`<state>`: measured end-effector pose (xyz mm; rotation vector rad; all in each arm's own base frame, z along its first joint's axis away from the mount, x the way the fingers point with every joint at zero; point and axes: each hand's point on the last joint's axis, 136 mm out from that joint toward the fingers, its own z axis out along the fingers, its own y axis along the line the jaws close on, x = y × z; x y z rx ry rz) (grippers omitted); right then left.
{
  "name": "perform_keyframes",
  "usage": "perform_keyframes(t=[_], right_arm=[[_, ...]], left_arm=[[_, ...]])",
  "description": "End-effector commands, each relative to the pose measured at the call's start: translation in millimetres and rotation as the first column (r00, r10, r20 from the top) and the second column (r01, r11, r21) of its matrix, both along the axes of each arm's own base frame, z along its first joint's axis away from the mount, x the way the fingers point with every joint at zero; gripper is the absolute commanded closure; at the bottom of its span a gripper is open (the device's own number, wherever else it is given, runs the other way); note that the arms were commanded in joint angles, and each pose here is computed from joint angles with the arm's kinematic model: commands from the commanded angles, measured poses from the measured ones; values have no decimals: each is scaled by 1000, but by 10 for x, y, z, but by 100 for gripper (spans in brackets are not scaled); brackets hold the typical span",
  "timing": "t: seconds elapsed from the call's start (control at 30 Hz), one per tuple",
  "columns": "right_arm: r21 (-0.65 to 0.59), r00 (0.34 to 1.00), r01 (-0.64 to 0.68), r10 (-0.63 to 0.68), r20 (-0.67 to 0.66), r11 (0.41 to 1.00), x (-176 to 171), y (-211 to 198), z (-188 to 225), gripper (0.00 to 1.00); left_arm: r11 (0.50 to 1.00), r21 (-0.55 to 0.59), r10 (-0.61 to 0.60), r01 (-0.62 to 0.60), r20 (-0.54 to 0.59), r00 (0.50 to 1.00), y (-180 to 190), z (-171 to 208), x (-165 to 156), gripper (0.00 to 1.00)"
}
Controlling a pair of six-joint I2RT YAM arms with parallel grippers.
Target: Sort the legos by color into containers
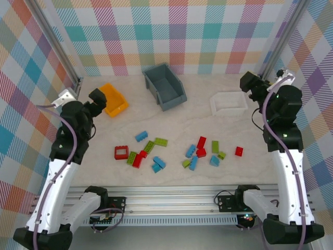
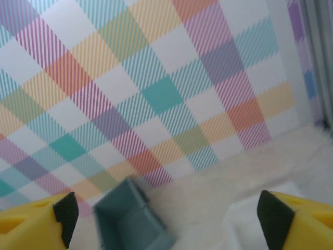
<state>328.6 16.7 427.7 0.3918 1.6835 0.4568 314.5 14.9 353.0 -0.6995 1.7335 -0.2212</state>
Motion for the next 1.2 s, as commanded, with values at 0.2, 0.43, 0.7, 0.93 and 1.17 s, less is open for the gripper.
perform_keyframes(t=[0.2,0.43,0.7,0.93,1.17], right_arm=[[265,797,-89,228,-559,960,-327,437,-1359,15],[321,751,-168,332,-571,932,-330,613,-1538,13],[319,739,-177,339,-582,931,-326,624,-1553,11],[306,745,-69,253,-618,950,-145,485,-1849,5],[282,720,107,121,-684,953,202,191,-2195,6]], left_arm=[[971,-208,-40,-114,-619,785,285,-1436,388,13],[971,-223,-84,-92,-671,737,440,-1900,1190,24],[983,-155,-58,-95,-760,647,604,-2391,1633,30],[987,-155,-84,-51,-753,653,603,-2574,1849,35],[989,-151,-116,4,-742,661,568,-2617,1907,62]])
